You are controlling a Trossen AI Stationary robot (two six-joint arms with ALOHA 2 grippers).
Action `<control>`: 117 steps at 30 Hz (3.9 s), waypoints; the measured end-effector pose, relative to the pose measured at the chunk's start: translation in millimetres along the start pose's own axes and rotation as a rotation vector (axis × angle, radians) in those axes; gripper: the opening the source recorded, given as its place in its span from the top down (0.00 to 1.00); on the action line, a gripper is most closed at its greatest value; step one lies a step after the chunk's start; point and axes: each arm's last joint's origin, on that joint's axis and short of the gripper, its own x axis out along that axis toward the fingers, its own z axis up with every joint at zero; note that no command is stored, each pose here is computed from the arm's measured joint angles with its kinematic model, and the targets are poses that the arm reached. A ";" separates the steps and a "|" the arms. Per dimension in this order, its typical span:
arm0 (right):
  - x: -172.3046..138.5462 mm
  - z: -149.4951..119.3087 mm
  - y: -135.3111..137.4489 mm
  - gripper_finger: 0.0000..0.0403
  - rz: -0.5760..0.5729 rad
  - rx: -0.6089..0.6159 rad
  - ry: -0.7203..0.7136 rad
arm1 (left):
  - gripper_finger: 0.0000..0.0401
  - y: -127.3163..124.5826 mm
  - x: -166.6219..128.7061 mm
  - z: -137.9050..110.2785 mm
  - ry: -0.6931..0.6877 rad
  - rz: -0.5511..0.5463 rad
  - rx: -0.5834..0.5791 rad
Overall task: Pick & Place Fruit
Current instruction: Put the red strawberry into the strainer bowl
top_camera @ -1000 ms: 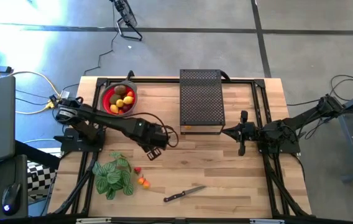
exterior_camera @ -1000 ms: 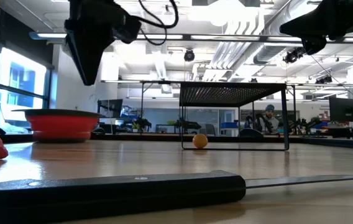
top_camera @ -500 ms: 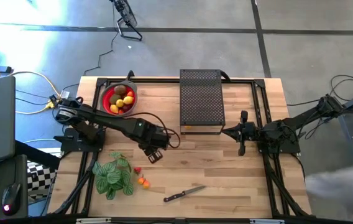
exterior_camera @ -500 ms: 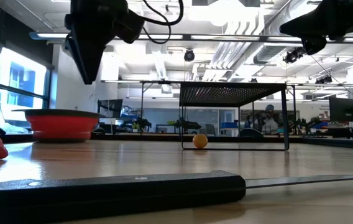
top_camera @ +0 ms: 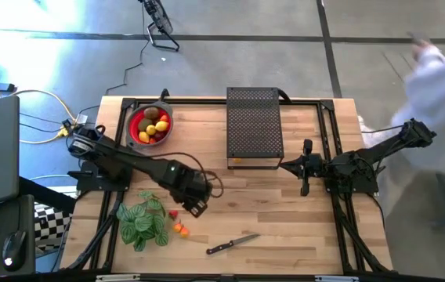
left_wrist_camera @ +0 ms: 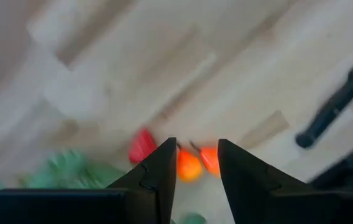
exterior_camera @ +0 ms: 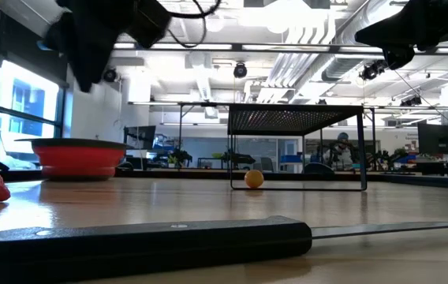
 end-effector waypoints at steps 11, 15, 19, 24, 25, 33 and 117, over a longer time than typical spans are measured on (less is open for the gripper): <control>0.0 -0.1 0.3 0.99 0.008 0.000 0.001 | 0.71 -14.9 3.6 -46.3 0.080 -0.002 -0.133; 0.0 0.0 0.3 0.99 0.009 0.000 0.001 | 0.71 -16.6 4.1 -54.7 0.087 0.004 -0.179; 0.0 -0.3 0.3 0.99 0.009 -0.002 0.004 | 0.71 -17.3 8.5 -55.2 0.090 0.026 -0.206; 0.0 -1.3 0.2 0.99 0.007 -0.007 0.013 | 0.71 -20.7 24.6 -53.3 0.120 0.073 -0.211; 0.0 -1.3 0.2 0.99 0.008 -0.007 0.014 | 0.71 -21.3 27.7 -53.4 0.133 0.082 -0.212; 0.0 -1.9 0.1 0.99 0.007 -0.011 0.019 | 0.71 -20.4 37.5 -53.7 0.159 0.141 -0.223; 0.0 -2.7 0.0 0.99 0.005 -0.013 0.026 | 0.71 -20.9 107.8 -62.1 0.137 0.433 -0.316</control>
